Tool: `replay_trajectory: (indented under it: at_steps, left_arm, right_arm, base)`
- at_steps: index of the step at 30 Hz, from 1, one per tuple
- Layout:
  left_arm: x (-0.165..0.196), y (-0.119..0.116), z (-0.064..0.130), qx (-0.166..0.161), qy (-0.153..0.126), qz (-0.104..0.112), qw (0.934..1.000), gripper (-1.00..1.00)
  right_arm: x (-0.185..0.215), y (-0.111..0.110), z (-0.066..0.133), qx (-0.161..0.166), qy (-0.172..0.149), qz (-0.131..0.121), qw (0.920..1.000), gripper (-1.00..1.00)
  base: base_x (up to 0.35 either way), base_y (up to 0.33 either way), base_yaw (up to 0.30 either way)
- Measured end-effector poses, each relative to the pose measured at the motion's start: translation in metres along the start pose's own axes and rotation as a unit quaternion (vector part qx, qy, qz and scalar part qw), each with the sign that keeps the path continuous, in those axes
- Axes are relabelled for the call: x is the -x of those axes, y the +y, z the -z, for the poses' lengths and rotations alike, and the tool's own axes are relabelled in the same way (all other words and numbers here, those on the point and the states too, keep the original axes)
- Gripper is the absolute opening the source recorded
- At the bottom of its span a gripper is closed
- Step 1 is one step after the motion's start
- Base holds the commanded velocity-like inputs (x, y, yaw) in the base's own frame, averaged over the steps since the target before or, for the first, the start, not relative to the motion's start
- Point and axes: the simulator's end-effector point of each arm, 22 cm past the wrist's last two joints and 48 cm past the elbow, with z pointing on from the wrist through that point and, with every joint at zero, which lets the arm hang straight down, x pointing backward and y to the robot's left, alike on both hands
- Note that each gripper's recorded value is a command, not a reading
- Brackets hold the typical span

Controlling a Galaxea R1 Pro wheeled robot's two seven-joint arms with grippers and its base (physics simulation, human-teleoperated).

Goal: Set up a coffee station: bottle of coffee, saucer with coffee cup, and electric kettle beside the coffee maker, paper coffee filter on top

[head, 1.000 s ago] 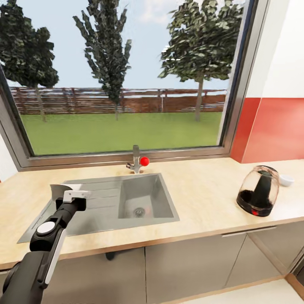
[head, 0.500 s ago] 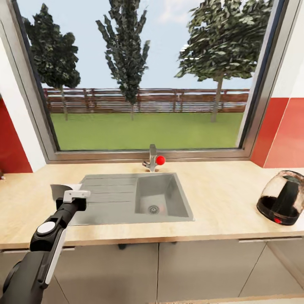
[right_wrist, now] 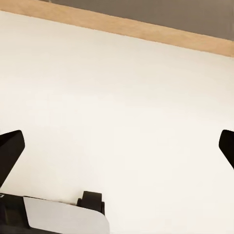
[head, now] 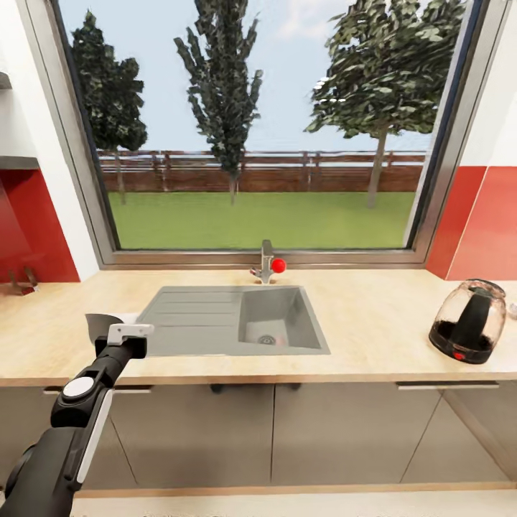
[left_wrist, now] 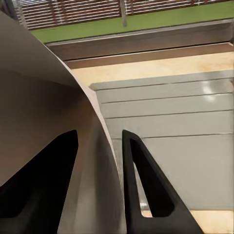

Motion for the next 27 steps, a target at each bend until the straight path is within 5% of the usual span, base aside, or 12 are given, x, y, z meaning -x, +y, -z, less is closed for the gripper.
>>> replay_trajectory:
  at_steps: [12,27]
  left_arm:
    - [0.0,0.0007,0.0002,0.001,0.0,0.0,1.0,-1.0]
    - [0.0003,0.0005,0.0002,0.0,0.0,0.0,1.0,-1.0]
  right_arm:
    - [0.0007,0.0018,0.0,0.0,-0.001,-0.001,1.0,1.0]
    - [0.0006,0.0015,0.0,0.0,-0.001,0.0,1.0,1.0]
  base:
    - [-0.009,0.01,0.242]
    - [0.012,0.254,0.111]
